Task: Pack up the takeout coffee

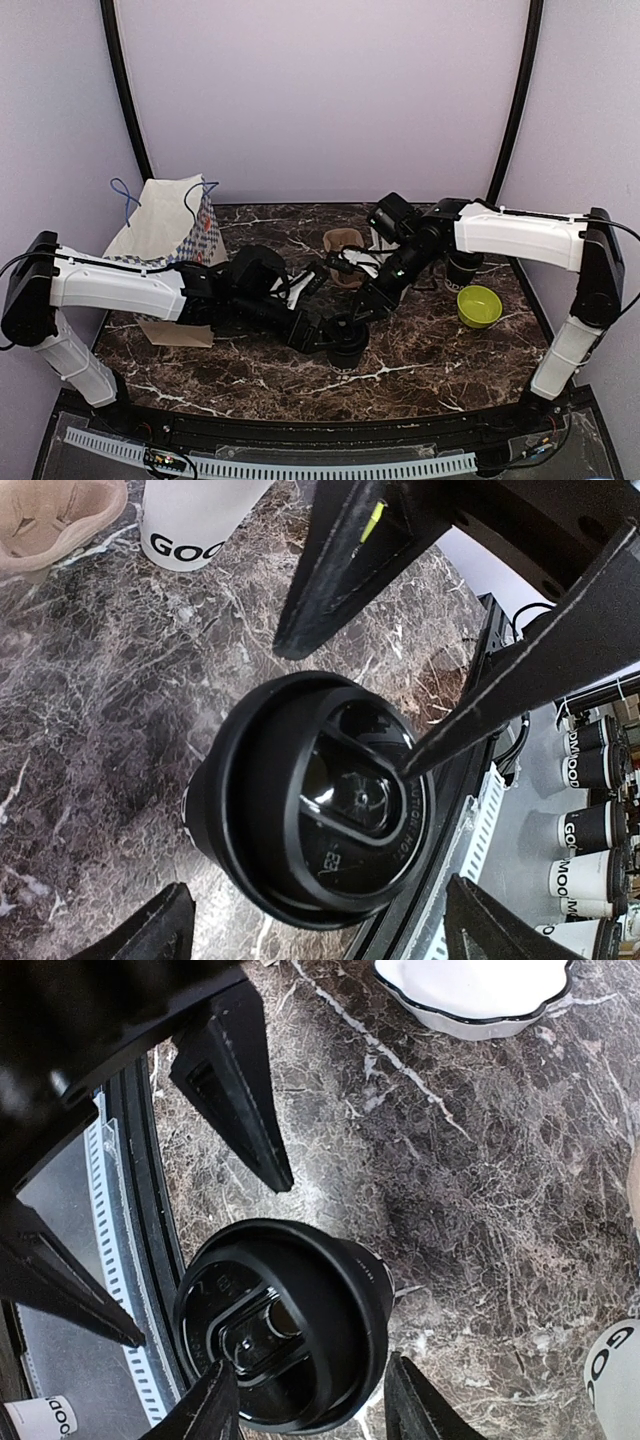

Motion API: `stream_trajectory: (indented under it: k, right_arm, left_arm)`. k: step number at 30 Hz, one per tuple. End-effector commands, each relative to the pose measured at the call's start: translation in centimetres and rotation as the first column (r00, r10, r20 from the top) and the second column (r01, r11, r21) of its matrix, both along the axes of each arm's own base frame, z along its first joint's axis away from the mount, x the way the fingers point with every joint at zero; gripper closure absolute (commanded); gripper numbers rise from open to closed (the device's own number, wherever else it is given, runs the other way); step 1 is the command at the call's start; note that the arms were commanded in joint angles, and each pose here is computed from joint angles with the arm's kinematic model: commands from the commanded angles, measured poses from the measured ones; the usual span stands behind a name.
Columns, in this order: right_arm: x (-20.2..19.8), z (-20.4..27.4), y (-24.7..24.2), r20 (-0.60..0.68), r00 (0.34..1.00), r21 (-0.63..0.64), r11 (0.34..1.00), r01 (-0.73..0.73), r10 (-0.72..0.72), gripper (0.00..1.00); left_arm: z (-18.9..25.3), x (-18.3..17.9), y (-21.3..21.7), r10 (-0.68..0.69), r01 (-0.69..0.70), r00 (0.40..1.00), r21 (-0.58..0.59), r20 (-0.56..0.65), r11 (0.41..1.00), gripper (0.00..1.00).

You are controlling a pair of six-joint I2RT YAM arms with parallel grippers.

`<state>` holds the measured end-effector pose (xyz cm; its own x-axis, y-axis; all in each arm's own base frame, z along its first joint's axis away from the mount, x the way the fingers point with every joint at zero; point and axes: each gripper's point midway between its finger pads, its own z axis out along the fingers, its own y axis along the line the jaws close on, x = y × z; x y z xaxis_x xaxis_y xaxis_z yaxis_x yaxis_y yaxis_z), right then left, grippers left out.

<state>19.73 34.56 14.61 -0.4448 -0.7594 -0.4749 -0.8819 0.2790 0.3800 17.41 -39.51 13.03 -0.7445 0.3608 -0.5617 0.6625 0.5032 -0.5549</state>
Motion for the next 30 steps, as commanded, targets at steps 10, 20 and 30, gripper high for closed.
stream_trajectory:
  k: [10, 20, 30]
  right_arm:
    - [0.4, -2.3, 0.5, -0.029, 1.0, -0.051, 0.999, 0.011, -0.013, 0.56]
    - [-1.4, -7.5, -1.2, -0.136, 0.99, -0.172, 0.985, 0.022, -0.046, 0.6]
    - [-1.8, -8.1, -1.1, -0.14, 0.99, -0.211, 0.978, -0.001, -0.029, 0.6]
  left_arm:
    - [-4.8, 0.0, 0.7, -0.013, 0.011, 1.0, 0.102, 0.017, 0.995, 0.17]
    - [-14.3, 0.0, 8.5, 0.105, -0.089, 0.994, 0.532, -0.001, 0.842, 0.25]
    - [-19.9, -1.1, 14.5, 0.179, -0.127, 0.984, 0.738, 0.01, 0.663, 0.28]
